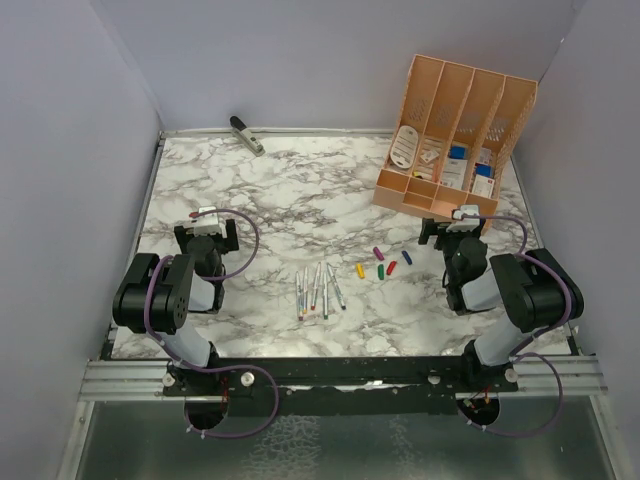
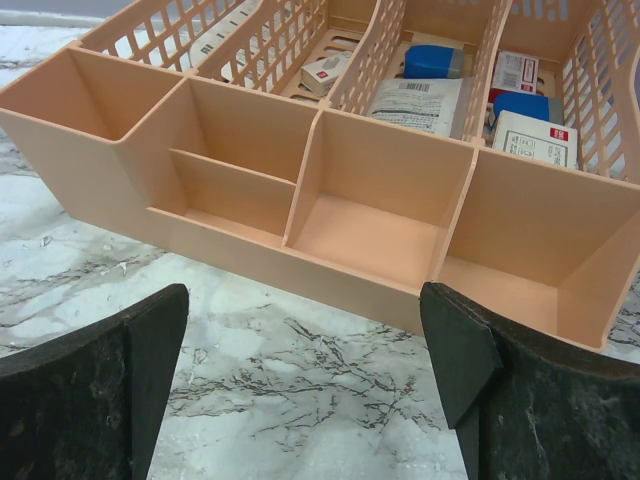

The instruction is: Insert the pens into the pen caps

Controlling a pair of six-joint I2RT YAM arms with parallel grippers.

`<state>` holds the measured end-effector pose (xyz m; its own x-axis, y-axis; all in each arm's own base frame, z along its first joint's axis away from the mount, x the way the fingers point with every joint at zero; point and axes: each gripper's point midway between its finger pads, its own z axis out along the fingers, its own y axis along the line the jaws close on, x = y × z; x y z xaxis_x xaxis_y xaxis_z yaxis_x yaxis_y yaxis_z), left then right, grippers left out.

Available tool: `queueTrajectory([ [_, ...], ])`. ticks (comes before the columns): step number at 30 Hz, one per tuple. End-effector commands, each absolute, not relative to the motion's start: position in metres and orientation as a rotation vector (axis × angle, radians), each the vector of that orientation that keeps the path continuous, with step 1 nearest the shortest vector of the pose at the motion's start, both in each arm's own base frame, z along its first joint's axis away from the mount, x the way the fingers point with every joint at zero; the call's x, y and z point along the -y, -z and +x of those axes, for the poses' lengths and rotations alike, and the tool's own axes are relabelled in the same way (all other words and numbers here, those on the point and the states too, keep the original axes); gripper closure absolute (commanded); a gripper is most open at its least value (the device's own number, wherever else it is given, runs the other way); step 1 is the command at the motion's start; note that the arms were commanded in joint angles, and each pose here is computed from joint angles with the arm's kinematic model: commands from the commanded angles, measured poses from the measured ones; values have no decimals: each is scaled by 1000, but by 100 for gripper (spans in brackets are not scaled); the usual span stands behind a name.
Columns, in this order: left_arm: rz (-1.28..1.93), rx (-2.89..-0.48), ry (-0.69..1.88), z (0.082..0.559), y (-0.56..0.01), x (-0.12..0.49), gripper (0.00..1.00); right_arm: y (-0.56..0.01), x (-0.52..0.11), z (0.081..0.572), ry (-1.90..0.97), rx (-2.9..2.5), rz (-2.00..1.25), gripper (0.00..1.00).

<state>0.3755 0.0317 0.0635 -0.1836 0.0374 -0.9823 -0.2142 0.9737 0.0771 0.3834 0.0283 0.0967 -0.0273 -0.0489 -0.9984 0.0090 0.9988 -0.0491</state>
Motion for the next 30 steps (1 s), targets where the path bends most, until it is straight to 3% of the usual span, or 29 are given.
queueTrajectory([
  [1, -128, -1697, -209, 382, -75, -29, 1, -101, -32, 384, 30, -1588, -48, 0],
  [20, -129, -1692, -208, 382, -77, -29, 1, -101, -33, 385, 27, -1596, -52, 0],
  [30, -117, -1862, -200, 417, -93, -24, 1, -106, -33, 403, 53, -1690, -56, 10],
])
